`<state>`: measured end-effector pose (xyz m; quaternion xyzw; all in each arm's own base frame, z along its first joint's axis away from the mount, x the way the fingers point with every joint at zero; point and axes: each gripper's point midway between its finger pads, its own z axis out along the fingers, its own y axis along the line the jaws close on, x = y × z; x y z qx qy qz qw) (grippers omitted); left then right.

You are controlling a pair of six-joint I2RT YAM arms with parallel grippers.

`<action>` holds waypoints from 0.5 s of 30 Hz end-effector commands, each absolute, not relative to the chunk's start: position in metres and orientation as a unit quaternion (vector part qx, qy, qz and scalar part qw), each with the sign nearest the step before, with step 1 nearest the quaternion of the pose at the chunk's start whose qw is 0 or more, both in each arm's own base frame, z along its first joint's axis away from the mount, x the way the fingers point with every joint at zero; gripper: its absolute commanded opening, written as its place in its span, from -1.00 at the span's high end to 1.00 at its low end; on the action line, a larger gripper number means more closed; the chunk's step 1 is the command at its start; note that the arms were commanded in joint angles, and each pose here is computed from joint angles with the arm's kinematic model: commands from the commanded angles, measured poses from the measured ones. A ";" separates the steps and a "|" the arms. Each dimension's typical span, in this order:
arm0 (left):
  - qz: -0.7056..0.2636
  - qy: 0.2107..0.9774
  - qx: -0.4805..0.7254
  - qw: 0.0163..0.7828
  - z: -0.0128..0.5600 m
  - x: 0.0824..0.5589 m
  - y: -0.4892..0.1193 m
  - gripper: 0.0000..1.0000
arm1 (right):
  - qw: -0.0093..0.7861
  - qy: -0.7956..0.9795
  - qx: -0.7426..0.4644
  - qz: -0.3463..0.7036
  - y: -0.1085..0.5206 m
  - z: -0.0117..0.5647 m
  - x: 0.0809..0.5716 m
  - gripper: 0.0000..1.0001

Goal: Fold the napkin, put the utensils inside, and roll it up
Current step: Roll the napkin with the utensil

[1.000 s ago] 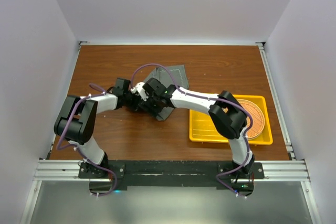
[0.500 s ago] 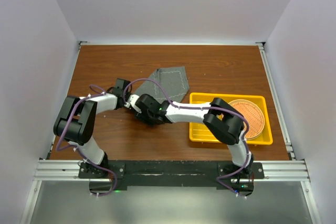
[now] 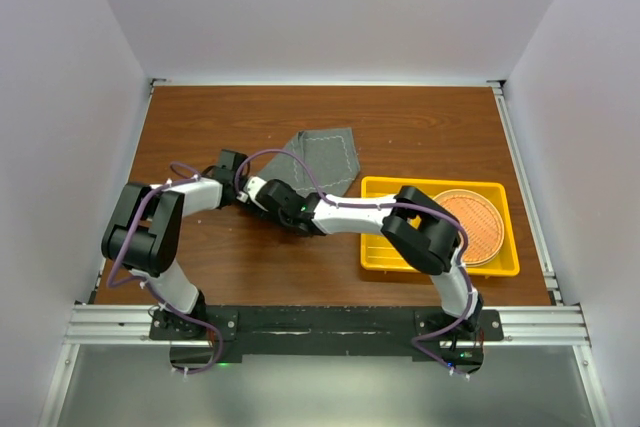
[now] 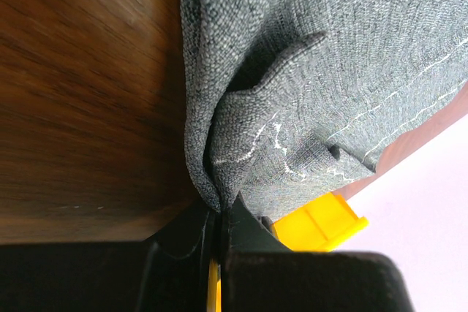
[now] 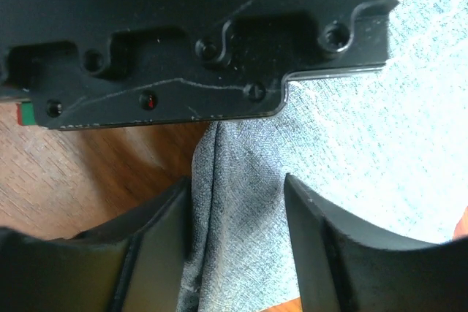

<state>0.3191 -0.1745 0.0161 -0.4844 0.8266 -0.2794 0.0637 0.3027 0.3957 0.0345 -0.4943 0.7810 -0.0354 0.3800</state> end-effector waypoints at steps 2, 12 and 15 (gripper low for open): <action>-0.241 0.839 -0.487 0.042 0.004 0.298 -0.163 1.00 | 0.361 0.786 -0.499 -0.042 0.395 0.018 0.303 0.39; -0.290 0.854 -0.402 0.156 0.037 0.320 -0.128 0.27 | 0.286 0.818 -0.492 0.084 0.420 0.005 0.272 1.00; -0.300 0.867 -0.351 0.188 0.053 0.323 -0.114 -0.03 | 0.246 0.829 -0.477 0.155 0.432 0.008 0.258 1.00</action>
